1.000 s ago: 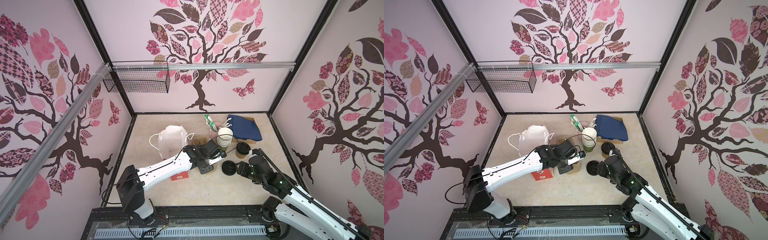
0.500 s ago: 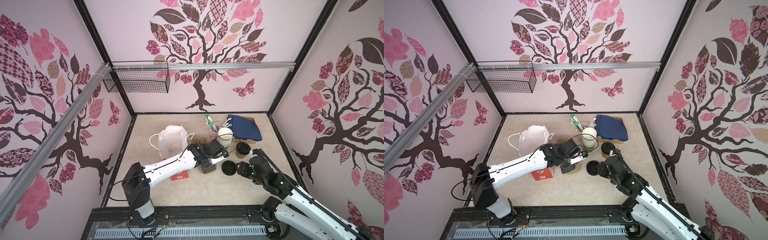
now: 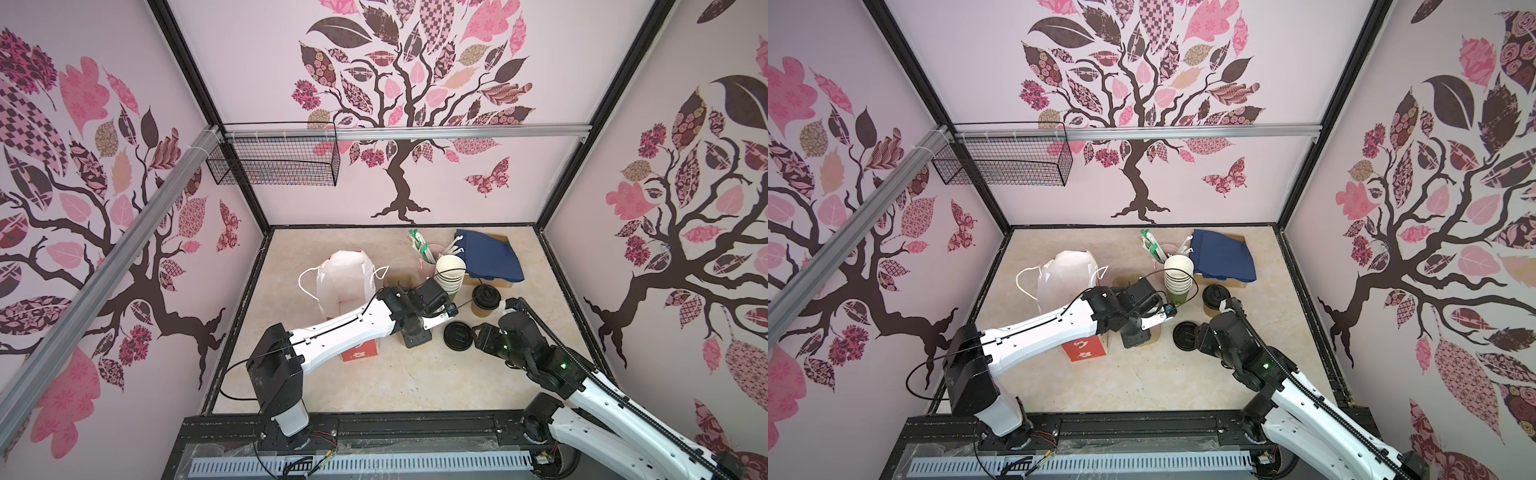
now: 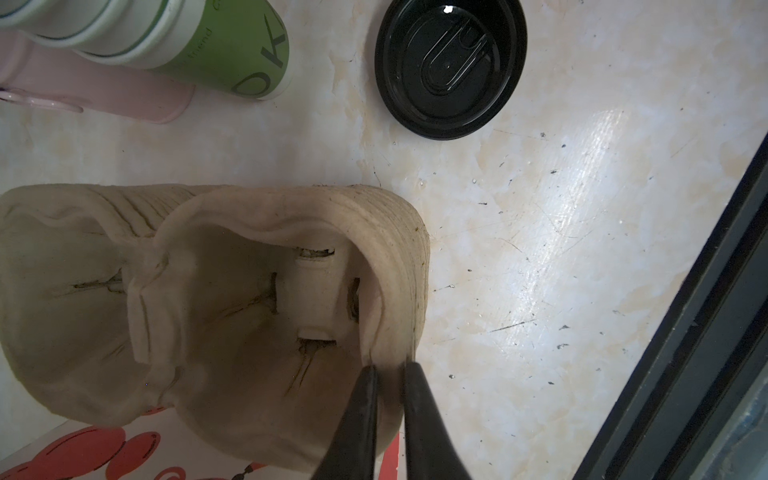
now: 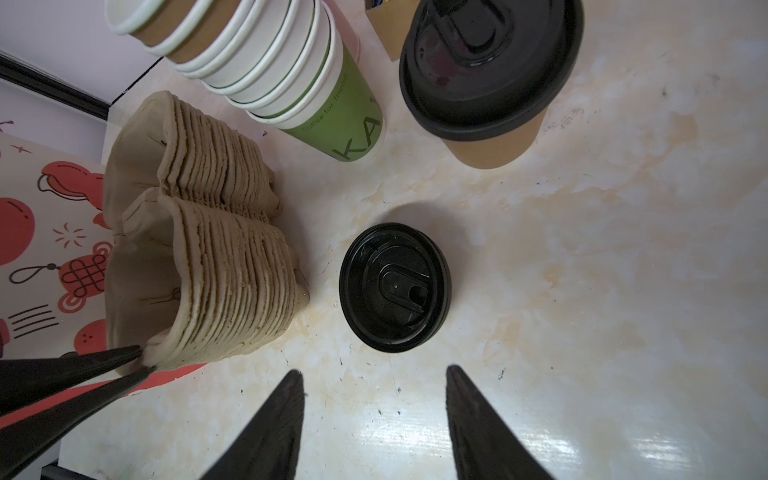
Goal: Pack a coffee takeout order
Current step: Pick up the cup tray.
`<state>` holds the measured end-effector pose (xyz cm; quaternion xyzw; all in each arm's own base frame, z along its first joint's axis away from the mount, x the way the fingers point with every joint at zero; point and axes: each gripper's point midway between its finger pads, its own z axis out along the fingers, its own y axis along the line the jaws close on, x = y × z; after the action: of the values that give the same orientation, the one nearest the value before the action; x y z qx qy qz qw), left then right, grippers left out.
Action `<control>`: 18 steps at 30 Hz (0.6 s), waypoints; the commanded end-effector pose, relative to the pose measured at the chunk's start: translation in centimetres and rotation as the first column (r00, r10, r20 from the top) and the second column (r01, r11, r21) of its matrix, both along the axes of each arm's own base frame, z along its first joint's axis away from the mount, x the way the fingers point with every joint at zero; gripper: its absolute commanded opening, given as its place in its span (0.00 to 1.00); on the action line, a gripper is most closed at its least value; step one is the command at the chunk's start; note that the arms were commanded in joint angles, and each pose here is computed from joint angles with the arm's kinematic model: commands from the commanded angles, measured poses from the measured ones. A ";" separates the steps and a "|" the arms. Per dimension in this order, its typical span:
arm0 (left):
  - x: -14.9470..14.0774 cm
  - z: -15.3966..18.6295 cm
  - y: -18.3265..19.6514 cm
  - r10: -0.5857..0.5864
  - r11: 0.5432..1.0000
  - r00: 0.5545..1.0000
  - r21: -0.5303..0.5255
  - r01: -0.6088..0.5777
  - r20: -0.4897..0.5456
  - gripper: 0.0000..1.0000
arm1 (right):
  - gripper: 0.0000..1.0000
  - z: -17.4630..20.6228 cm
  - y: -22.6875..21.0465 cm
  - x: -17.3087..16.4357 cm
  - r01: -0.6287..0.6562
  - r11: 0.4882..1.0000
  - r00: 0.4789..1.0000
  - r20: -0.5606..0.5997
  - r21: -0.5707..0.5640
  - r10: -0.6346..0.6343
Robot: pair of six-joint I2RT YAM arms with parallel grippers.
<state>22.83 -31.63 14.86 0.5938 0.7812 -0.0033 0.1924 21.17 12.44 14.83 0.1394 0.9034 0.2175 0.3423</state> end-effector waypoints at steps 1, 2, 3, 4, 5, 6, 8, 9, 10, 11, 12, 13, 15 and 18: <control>0.7 2.1 -0.6 0.002 0.999 0.999 -0.046 -0.001 0.034 0.11 | 0.57 1.2 -0.4 0.1 0.007 1.000 1.000 0.024 -0.008 -0.007; 0.7 2.3 -0.7 0.003 0.999 0.999 -0.049 -0.001 0.037 0.10 | 0.57 1.2 -0.3 0.1 0.006 1.000 1.000 0.025 -0.009 -0.006; 0.7 2.4 -0.7 0.004 0.999 0.999 -0.052 -0.002 0.039 0.09 | 0.57 1.2 -0.3 0.1 0.006 1.000 1.000 0.024 -0.009 -0.006; 0.7 2.5 -0.7 0.005 0.999 0.999 -0.054 -0.002 0.042 0.07 | 0.57 1.2 -0.4 0.1 0.008 1.000 1.000 0.024 -0.010 -0.008; 0.8 2.7 -0.8 0.008 0.998 0.999 -0.060 -0.006 0.046 0.05 | 0.57 1.2 -0.4 0.1 0.009 1.000 1.000 0.023 -0.009 -0.009; 0.8 2.9 -0.8 0.008 0.998 0.999 -0.066 -0.005 0.049 0.03 | 0.57 1.2 -0.4 0.1 0.009 1.000 1.000 0.023 -0.007 -0.009; 0.9 3.1 -0.8 0.010 0.998 0.998 -0.069 -0.006 0.056 0.00 | 0.57 1.1 -0.3 0.1 0.007 1.000 1.000 0.020 -0.007 -0.007; 1.0 3.2 -0.7 0.011 0.998 0.998 -0.069 -0.007 0.061 0.00 | 0.57 1.1 -0.3 0.1 0.007 1.000 1.000 0.019 -0.005 -0.007; 1.0 3.3 -0.7 0.012 0.998 0.998 -0.070 -0.008 0.065 0.00 | 0.57 1.0 -0.3 0.1 0.007 1.000 1.000 0.019 -0.006 -0.007; 1.1 3.4 -0.7 0.018 0.997 0.997 -0.071 -0.013 0.070 0.00 | 0.57 1.0 -0.3 0.1 0.005 1.000 1.000 0.017 -0.005 -0.005; 1.2 3.5 -0.7 0.020 0.997 0.997 -0.074 -0.015 0.076 0.00 | 0.57 0.9 -0.3 0.1 0.005 1.000 1.000 0.016 -0.006 -0.005; 1.3 3.7 -0.7 0.024 0.997 0.996 -0.077 -0.018 0.084 0.00 | 0.57 0.9 -0.3 0.1 0.005 1.000 1.000 0.016 -0.006 -0.005; 1.6 4.1 -0.6 0.032 0.996 0.994 -0.082 -0.024 0.105 0.00 | 0.57 0.9 -0.3 0.1 0.005 1.000 1.000 0.015 -0.005 -0.005; 1.8 4.9 -0.5 0.041 0.995 0.990 -0.091 -0.028 0.135 0.00 | 0.57 0.9 -0.2 0.1 0.005 1.000 1.000 0.016 -0.005 -0.005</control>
<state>23.55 -31.70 16.64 0.5861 0.7793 0.0038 0.2217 21.15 12.38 14.79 0.1399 0.9038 0.2161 0.3420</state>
